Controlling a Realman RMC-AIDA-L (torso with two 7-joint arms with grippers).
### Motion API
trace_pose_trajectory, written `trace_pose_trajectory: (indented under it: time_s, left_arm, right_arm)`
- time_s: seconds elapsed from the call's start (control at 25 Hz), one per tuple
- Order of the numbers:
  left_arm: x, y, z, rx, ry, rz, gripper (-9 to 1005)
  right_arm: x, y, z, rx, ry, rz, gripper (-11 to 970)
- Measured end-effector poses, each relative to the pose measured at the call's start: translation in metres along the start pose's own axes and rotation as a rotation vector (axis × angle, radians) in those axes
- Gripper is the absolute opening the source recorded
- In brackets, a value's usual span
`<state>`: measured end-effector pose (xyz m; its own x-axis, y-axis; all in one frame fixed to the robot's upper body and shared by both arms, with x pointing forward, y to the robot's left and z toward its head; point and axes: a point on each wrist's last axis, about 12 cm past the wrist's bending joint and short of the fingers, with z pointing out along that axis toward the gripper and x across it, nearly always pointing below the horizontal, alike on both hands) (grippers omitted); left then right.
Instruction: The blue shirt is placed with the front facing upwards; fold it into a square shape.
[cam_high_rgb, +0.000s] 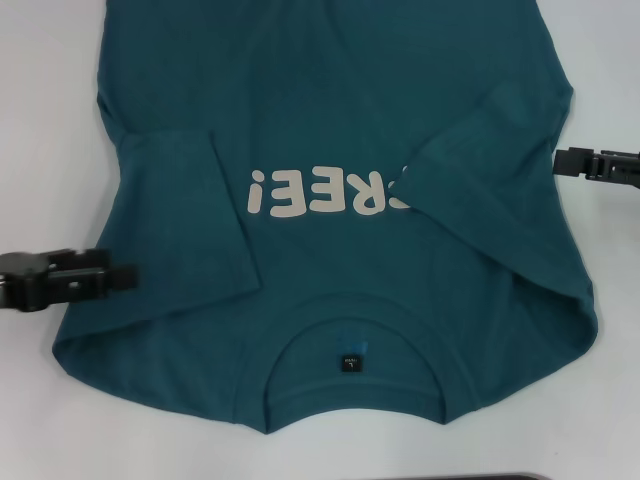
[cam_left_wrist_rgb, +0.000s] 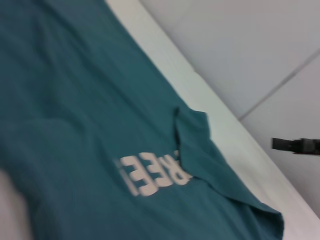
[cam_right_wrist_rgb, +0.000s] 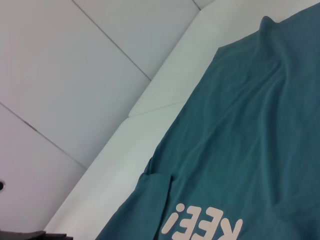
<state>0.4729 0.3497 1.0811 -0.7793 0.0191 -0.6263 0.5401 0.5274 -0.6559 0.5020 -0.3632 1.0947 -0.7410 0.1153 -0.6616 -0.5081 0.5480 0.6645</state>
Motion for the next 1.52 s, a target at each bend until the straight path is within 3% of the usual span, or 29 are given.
trace_pose_trajectory:
  time_s: [0.24,0.44,0.92,1.52]
  left_arm:
    - [0.015,0.006,-0.024,-0.058,0.0,-0.063,904]
    - [0.022,0.01,-0.032,-0.107,0.001,-0.089,903]
    - [0.023,0.023,-0.022,-0.178,0.053,-0.106,904]
    - [0.027,0.022,-0.018,-0.17,0.091,-0.119,903]
  right_arm:
    - [-0.003,0.0,0.003,0.001,-0.001,-0.006,709]
    - [-0.003,0.0,0.003,0.002,-0.002,-0.006,709]
    - [-0.004,0.001,0.002,-0.002,-0.008,0.012,709]
    - [-0.006,0.001,0.001,0.0,-0.013,0.01,709]
